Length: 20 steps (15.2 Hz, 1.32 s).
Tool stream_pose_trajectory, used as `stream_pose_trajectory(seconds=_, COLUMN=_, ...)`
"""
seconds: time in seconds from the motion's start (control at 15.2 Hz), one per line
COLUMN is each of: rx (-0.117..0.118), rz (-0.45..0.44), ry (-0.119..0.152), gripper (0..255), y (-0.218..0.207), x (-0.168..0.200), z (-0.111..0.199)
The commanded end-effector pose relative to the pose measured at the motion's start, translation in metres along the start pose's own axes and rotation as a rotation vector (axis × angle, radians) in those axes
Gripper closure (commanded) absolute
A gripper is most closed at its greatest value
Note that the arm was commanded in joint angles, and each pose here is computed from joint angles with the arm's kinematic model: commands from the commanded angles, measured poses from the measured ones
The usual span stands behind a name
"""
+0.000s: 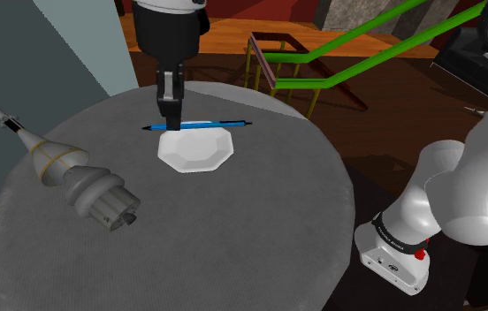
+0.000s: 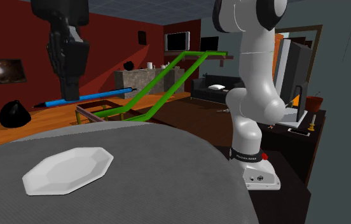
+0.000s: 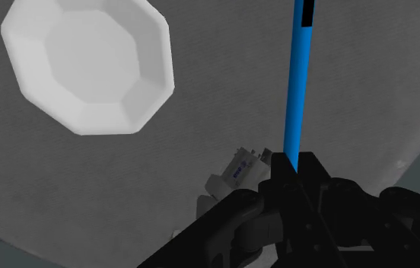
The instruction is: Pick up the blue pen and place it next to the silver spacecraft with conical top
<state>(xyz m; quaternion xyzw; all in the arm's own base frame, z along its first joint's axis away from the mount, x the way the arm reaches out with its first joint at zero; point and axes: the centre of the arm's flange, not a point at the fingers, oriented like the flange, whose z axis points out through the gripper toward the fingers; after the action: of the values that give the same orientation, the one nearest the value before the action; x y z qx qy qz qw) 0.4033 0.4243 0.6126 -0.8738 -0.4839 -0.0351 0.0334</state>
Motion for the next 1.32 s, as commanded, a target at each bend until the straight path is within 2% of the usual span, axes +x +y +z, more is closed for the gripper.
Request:
stream_pose_trajectory(seconds=0.0, rx=0.001, rz=0.002, ry=0.001, gripper=255, y=-0.001, x=0.029, z=0.004)
stream_pose_trajectory(seconds=0.33, rx=0.001, rz=0.002, ry=0.001, gripper=255, y=-0.01, x=0.086, z=0.01)
stream_pose_trajectory(seconds=1.25, rx=0.001, rz=0.002, ry=0.001, gripper=255, y=-0.008, x=0.079, z=0.083)
